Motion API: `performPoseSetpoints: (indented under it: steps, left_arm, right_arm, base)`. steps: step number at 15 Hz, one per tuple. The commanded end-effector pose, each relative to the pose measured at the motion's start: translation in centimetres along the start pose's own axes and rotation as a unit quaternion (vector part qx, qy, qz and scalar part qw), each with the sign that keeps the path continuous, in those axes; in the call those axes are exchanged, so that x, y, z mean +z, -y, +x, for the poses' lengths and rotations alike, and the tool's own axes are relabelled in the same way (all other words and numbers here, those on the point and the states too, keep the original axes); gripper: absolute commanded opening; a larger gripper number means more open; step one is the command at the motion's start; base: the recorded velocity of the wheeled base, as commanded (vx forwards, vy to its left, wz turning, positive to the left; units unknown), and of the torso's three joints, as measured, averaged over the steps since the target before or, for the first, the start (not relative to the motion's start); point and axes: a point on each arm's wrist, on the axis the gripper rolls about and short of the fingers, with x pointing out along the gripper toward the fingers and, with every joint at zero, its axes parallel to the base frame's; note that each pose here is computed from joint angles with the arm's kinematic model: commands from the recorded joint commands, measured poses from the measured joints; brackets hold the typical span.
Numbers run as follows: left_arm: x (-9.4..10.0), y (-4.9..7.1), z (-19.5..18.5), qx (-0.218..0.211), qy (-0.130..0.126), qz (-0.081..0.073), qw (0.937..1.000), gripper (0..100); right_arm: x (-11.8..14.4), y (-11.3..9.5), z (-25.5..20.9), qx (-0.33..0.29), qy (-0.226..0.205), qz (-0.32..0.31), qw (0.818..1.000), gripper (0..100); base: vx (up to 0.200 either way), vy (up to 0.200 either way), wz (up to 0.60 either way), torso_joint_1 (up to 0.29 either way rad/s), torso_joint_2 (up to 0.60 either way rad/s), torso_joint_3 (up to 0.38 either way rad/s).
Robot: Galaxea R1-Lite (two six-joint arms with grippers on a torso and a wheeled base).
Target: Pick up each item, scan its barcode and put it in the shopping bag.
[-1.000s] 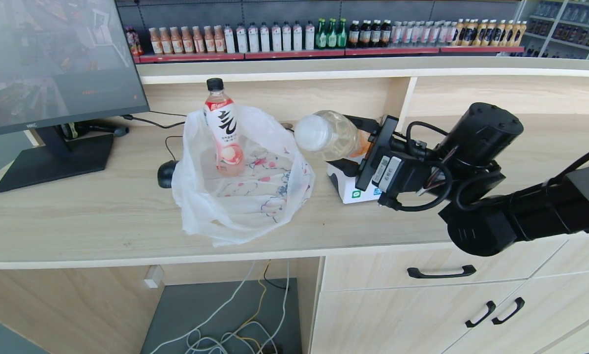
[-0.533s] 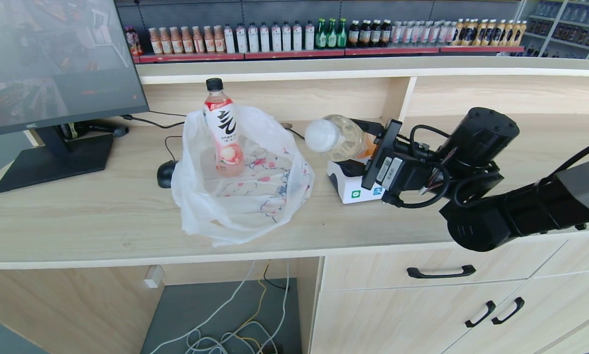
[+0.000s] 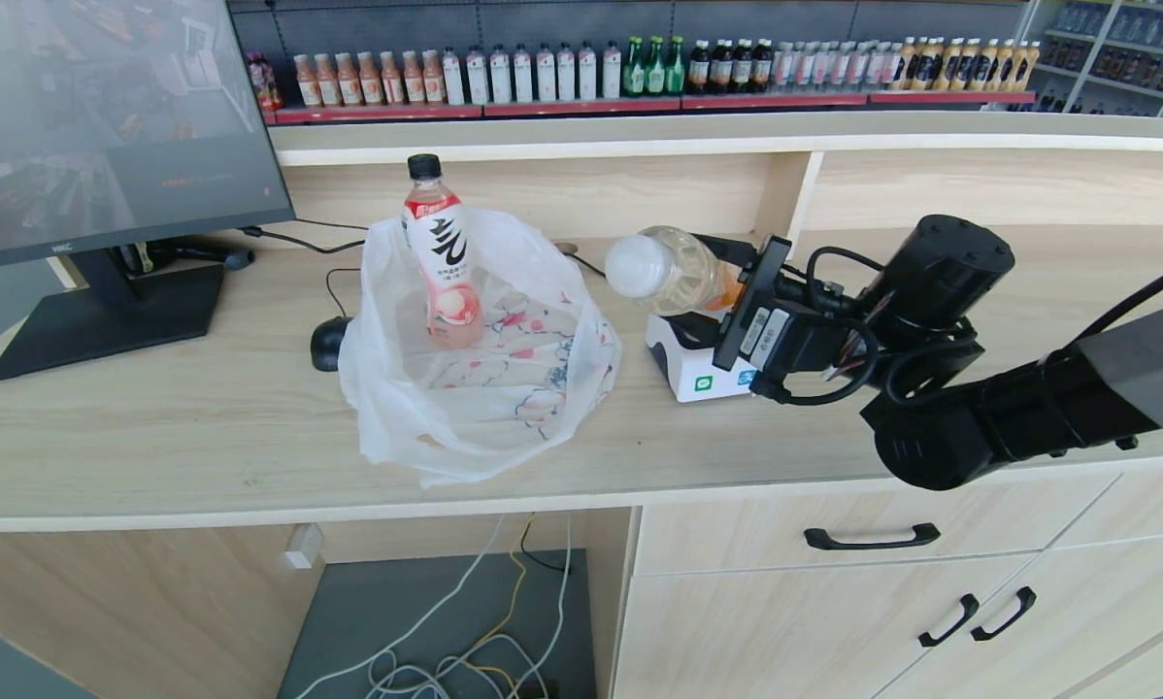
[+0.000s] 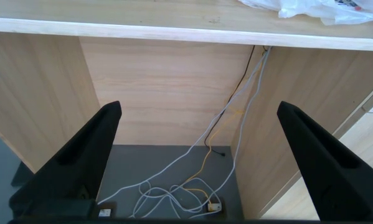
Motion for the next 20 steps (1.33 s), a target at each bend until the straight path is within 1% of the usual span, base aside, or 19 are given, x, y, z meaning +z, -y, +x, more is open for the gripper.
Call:
performPoseSetpoints:
  steps: [1,16,20]
  left_arm:
    - [0.0,0.0,0.0,0.0,0.0,0.0,1.0,100]
    - [0.0,0.0,0.0,0.0,0.0,0.0,1.0,100]
    - [0.0,0.0,0.0,0.0,0.0,0.0,1.0,100]
  right_arm:
    - [-0.2,-0.2,0.0,0.001,-0.001,0.001,1.0,0]
    - [0.0,-0.2,0.2,-0.004,0.003,-0.001,1.0,0]
    - [0.8,1.0,0.2,-0.014,0.009,-0.002,1.0,0]
  base:
    - [0.0,0.0,0.0,0.0,0.0,0.0]
    - [0.0,0.0,0.0,0.0,0.0,0.0]
    - [0.0,0.0,0.0,0.0,0.0,0.0]
